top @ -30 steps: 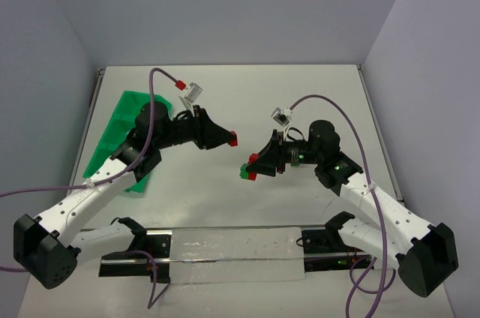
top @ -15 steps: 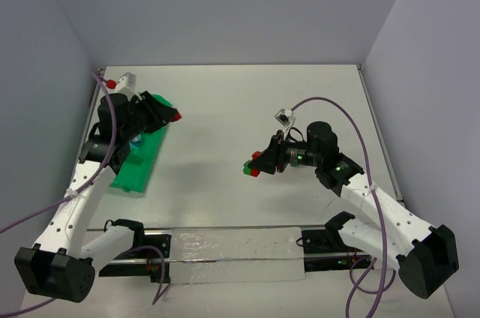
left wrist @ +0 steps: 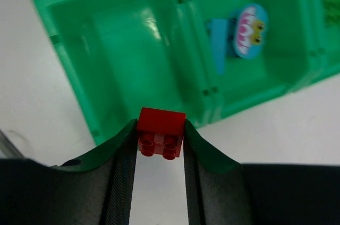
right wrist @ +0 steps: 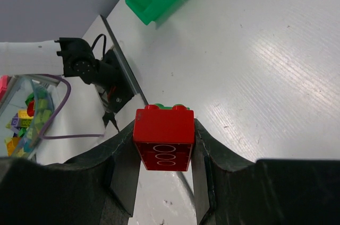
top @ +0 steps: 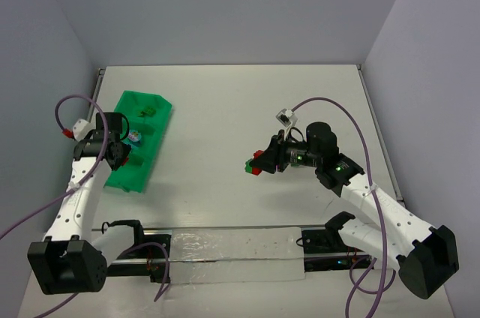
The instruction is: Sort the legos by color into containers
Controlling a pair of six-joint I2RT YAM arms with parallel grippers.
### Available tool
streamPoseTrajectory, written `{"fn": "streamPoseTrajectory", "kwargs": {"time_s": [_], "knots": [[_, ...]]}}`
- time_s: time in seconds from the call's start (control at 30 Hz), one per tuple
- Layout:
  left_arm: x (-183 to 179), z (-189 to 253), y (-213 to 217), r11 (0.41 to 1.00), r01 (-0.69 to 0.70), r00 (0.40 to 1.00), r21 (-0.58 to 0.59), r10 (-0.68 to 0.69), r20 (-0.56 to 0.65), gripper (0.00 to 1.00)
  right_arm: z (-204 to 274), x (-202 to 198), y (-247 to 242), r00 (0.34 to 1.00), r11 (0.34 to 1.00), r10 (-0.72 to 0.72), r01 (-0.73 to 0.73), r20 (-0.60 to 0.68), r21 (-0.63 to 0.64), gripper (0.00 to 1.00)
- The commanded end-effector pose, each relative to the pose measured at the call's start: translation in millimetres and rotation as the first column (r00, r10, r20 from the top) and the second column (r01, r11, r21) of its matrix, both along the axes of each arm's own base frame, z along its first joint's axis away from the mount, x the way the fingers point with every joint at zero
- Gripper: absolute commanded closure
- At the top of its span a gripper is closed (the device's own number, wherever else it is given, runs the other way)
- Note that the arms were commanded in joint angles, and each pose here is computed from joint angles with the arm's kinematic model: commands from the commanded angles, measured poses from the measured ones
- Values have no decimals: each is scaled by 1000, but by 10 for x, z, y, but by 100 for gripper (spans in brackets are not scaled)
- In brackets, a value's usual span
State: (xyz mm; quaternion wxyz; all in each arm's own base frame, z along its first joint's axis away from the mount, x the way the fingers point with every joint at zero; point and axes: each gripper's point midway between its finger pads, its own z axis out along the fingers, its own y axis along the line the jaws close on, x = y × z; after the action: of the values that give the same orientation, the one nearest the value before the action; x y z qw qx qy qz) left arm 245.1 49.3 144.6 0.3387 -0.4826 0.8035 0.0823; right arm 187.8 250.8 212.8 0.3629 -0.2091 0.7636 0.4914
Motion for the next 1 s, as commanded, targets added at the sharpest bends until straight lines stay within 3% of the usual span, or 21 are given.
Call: {"fn": "streamPoseTrajectory", "kwargs": {"time_s": [0.0,0.1,0.23,0.33,0.4,0.43,0.63,0.8,0.97], "knots": [[-228,-126,287,982,-171,982,78,177,-73,100,112,-2,14,998,1000,10,-11,58,19,80],[-252,-213,319,975,-204,971,83,213,-106,100,107,-15,12,998,1000,14,-15,58,20,80],[-200,-274,282,978,-199,973,58,205,-110,88,119,-20,8,998,1000,14,-16,61,20,80],[-142,-273,260,981,-187,978,43,191,-87,35,134,-18,11,998,1000,16,-17,59,19,79],[-93,-262,217,988,-151,985,26,153,-81,16,147,-18,13,998,1000,15,-16,58,21,78],[-63,-241,195,991,-134,988,15,134,-71,13,160,-18,12,998,1000,12,-14,57,23,77],[182,105,-50,996,83,994,-30,-81,71,12,106,66,1,999,999,-35,35,14,5,74],[377,635,-614,927,376,893,15,-366,263,17,-276,347,-24,980,979,-168,153,-111,-134,72],[388,663,-965,874,485,851,37,-482,208,17,-752,535,29,942,940,-260,197,-211,-279,72]]}}
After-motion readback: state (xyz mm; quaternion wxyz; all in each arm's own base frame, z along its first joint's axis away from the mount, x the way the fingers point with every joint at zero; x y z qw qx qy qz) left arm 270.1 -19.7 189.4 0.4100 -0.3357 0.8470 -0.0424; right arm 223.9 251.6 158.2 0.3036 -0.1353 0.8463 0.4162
